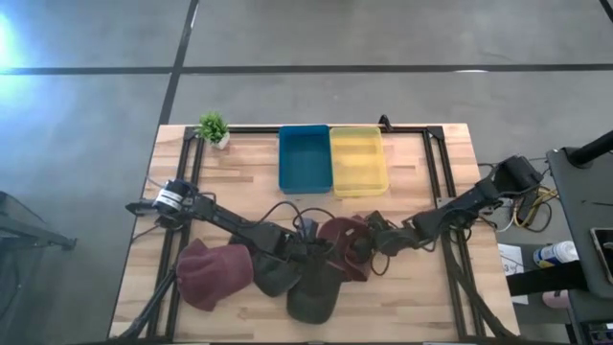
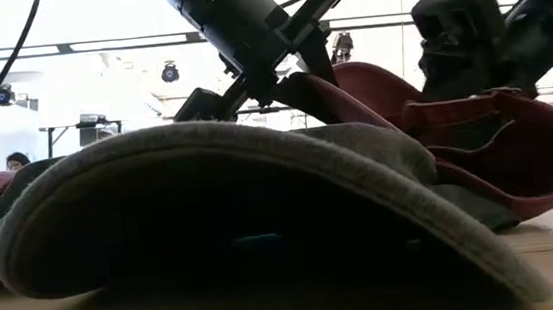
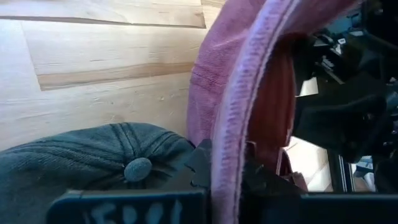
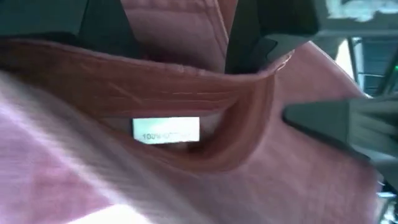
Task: Pick & Place hat
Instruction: Put the right red cap into the yellow bin
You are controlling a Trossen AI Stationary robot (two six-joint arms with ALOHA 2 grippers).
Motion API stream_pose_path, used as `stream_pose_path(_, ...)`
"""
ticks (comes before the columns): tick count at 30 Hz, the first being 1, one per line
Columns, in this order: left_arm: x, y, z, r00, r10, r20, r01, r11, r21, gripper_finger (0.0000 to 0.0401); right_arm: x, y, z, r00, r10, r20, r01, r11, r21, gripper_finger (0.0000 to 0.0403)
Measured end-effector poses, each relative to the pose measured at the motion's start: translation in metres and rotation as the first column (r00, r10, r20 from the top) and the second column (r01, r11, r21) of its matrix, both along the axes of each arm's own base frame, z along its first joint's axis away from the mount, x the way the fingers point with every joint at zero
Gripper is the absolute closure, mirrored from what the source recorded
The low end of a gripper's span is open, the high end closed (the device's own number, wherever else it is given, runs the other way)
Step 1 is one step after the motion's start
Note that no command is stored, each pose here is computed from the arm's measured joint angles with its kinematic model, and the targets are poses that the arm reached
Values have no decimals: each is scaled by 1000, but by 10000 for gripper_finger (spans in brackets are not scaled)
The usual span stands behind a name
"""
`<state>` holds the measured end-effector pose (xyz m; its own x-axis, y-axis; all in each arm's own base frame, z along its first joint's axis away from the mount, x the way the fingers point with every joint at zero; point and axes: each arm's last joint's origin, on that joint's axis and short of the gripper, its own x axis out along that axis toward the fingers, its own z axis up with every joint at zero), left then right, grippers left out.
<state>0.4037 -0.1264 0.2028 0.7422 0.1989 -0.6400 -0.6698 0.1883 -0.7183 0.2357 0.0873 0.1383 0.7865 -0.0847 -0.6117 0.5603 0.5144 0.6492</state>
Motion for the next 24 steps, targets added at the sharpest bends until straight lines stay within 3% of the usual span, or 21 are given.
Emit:
stream_pose_path(3,0,0,-5,1000,-1,-19,2,1000,14,379,9,-6,1,1000,0,26,0,999,-33,184)
stream_pose_path(13,0,-12,-22,998,-17,-56,16,1000,-27,378,13,-28,-9,996,-52,-67,45,994,-101,184)
stream_pose_path(20,-1,-12,-22,998,24,-51,-26,999,-32,378,7,-26,11,988,145,-53,-150,981,-120,184)
stream_pose_path(24,-1,-13,-25,998,33,-61,-35,999,-37,378,-7,-30,25,972,201,-122,-220,961,-169,184)
